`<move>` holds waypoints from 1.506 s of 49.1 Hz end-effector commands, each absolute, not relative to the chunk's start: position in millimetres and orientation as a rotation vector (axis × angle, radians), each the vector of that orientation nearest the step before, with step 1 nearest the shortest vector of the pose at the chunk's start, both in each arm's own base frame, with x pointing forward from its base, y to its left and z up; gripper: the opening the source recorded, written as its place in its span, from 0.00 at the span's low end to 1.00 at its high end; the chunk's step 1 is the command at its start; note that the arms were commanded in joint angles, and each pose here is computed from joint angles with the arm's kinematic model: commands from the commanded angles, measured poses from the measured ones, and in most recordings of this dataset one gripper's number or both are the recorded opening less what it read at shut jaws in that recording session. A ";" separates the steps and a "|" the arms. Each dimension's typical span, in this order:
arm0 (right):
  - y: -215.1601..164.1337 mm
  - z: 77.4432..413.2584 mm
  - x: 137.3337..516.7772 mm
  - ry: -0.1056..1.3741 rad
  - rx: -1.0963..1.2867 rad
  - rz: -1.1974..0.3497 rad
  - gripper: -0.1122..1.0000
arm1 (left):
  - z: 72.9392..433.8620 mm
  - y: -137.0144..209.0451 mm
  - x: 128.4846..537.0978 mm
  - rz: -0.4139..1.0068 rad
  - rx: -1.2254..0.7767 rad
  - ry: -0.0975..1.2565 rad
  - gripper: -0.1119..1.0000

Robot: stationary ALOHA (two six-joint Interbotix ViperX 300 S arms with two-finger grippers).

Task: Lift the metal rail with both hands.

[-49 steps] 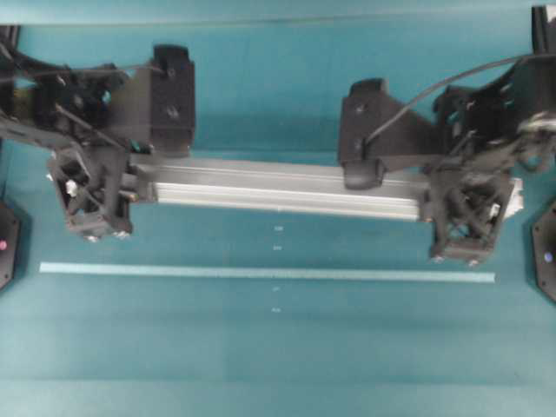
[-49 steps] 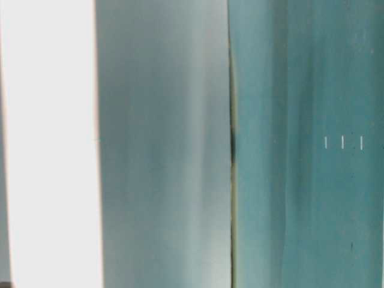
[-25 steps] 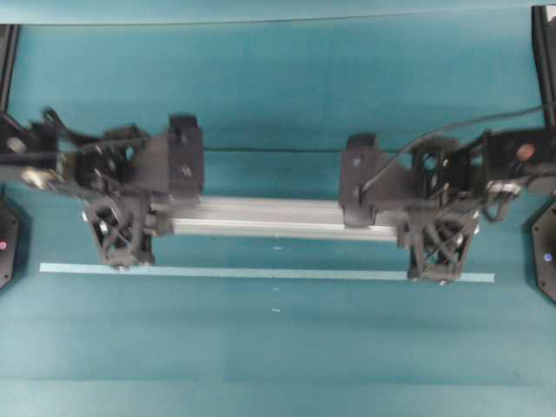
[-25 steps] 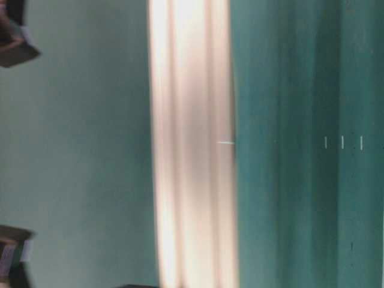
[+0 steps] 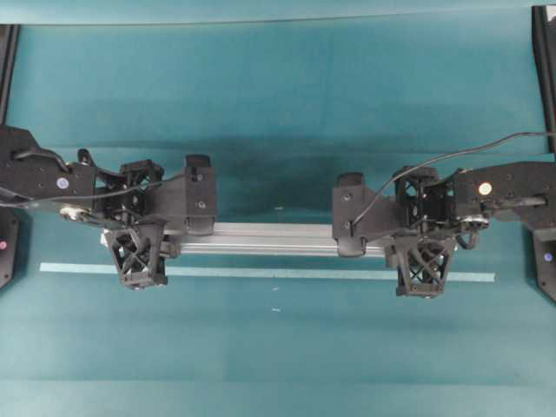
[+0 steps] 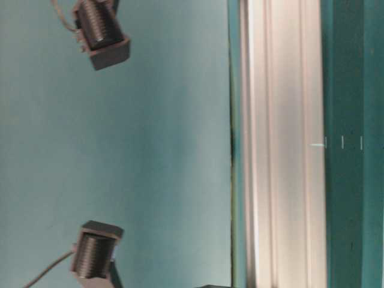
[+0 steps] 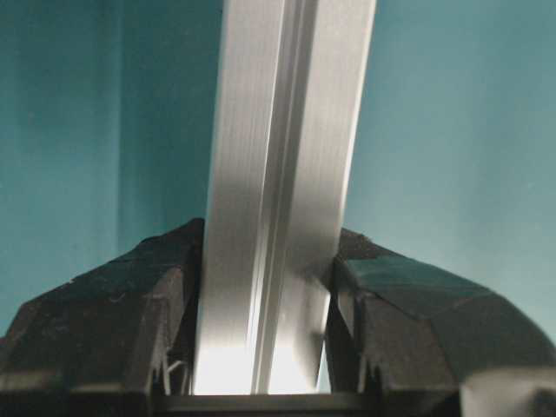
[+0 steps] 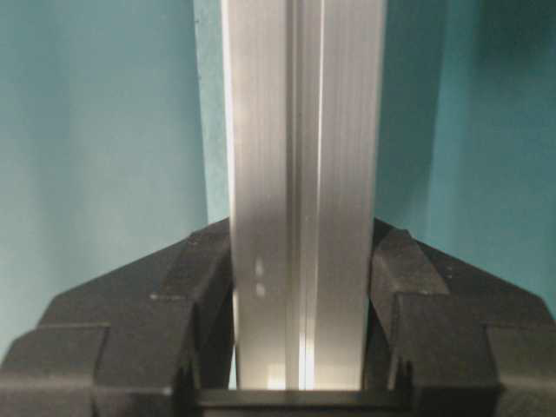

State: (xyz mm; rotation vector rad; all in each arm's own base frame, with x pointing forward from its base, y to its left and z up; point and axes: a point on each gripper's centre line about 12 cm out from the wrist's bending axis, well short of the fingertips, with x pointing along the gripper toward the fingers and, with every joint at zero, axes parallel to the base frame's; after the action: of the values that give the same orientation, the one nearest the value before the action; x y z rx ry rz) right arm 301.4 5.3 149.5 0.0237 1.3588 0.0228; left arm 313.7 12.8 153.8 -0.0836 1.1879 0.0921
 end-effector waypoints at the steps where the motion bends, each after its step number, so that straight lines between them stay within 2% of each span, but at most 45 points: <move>1: 10.0 146.3 301.7 1.347 0.015 0.036 0.44 | 153.1 15.5 314.1 0.113 -0.114 1.168 0.39; 31: 18.7 114.6 306.2 1.339 -0.004 0.056 0.44 | 122.7 13.9 318.3 0.108 -0.116 1.155 0.39; 74: 13.0 106.9 305.0 1.331 0.002 0.040 0.44 | 124.3 7.2 328.5 0.088 -0.104 1.137 0.39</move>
State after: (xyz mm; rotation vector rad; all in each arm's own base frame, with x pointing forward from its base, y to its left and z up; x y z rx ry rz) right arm 301.5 12.5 104.7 0.0090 1.3484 0.0355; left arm 322.0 6.8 116.9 -0.0744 1.1702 0.0724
